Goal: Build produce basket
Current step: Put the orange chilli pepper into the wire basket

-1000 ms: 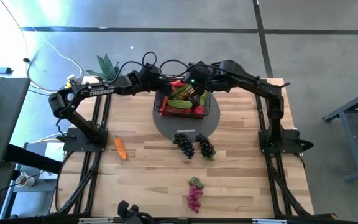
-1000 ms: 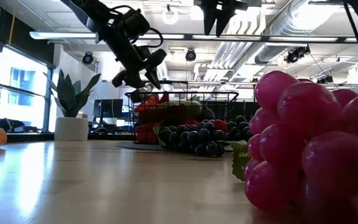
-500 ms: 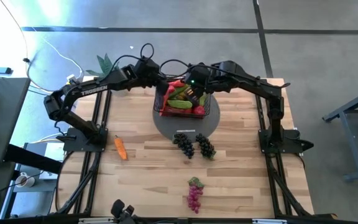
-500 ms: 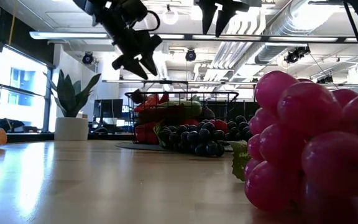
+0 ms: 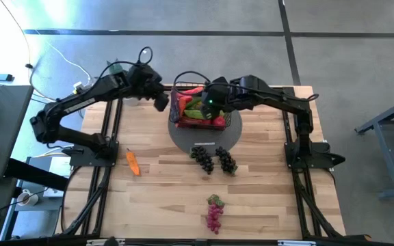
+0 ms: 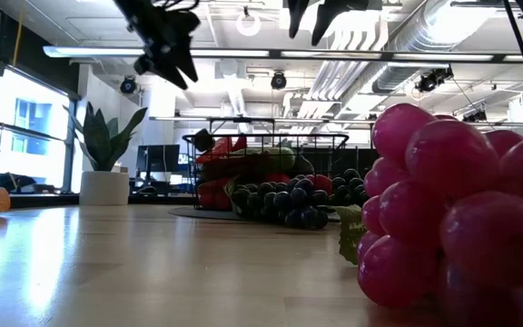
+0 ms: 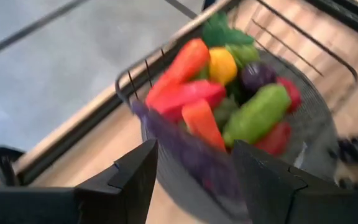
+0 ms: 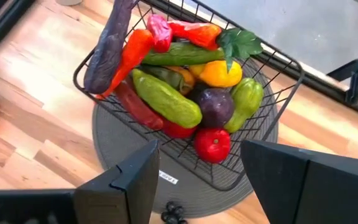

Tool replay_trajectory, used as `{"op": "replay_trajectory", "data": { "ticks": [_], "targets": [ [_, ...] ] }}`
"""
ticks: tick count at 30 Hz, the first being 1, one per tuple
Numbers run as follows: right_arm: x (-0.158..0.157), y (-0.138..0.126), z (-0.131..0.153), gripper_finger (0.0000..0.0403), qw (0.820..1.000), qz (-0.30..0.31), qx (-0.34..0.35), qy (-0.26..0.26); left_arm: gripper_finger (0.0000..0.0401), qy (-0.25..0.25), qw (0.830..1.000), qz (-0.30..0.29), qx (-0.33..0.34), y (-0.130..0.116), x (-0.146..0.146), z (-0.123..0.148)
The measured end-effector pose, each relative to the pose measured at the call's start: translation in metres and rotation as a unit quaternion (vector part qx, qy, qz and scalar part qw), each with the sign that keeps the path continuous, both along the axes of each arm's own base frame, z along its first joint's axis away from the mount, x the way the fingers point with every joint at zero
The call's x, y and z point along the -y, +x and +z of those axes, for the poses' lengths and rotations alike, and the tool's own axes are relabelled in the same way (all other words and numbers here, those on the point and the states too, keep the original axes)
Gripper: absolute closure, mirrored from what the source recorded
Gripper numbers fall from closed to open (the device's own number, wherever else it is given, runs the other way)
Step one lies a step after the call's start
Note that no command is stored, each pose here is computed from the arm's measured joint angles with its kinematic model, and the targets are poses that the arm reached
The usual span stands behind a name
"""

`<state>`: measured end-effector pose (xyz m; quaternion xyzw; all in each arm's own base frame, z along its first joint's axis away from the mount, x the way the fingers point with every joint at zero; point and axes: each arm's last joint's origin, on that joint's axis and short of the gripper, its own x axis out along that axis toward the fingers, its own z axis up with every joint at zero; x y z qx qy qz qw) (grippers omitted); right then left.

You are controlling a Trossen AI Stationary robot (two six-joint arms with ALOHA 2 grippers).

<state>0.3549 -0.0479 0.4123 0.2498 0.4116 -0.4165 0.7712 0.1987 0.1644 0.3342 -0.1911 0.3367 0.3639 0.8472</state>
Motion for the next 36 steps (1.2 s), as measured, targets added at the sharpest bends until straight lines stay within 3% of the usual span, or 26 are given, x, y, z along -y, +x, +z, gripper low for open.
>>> {"op": "replay_trajectory", "data": {
  "ticks": [7, 14, 20, 26, 36],
  "targets": [
    [-0.014, 0.002, 0.0, 0.0194, 1.0, -0.014, 0.017, 0.014, 0.0204, -0.022, 0.999, -0.042, -0.026, -0.021, 0.035, 0.007],
    [-0.033, 0.003, 0.0, 0.0194, 0.999, 0.005, 0.022, 0.025, 0.0204, -0.03, 0.996, -0.077, -0.024, -0.036, 0.066, -0.007],
    [-0.046, 0.004, -0.001, 0.0194, 0.999, 0.027, 0.021, 0.038, 0.0204, -0.031, 0.981, -0.18, -0.07, -0.044, 0.089, -0.015],
    [-0.056, 0.004, -0.001, 0.0194, 0.998, 0.047, 0.018, 0.045, 0.0204, -0.045, 0.943, -0.308, -0.119, -0.049, 0.112, -0.019],
    [-0.061, 0.004, -0.001, 0.0194, 0.995, 0.085, 0.008, 0.058, 0.0204, -0.006, 0.838, -0.496, -0.228, -0.058, 0.14, -0.027]
  ]
}}
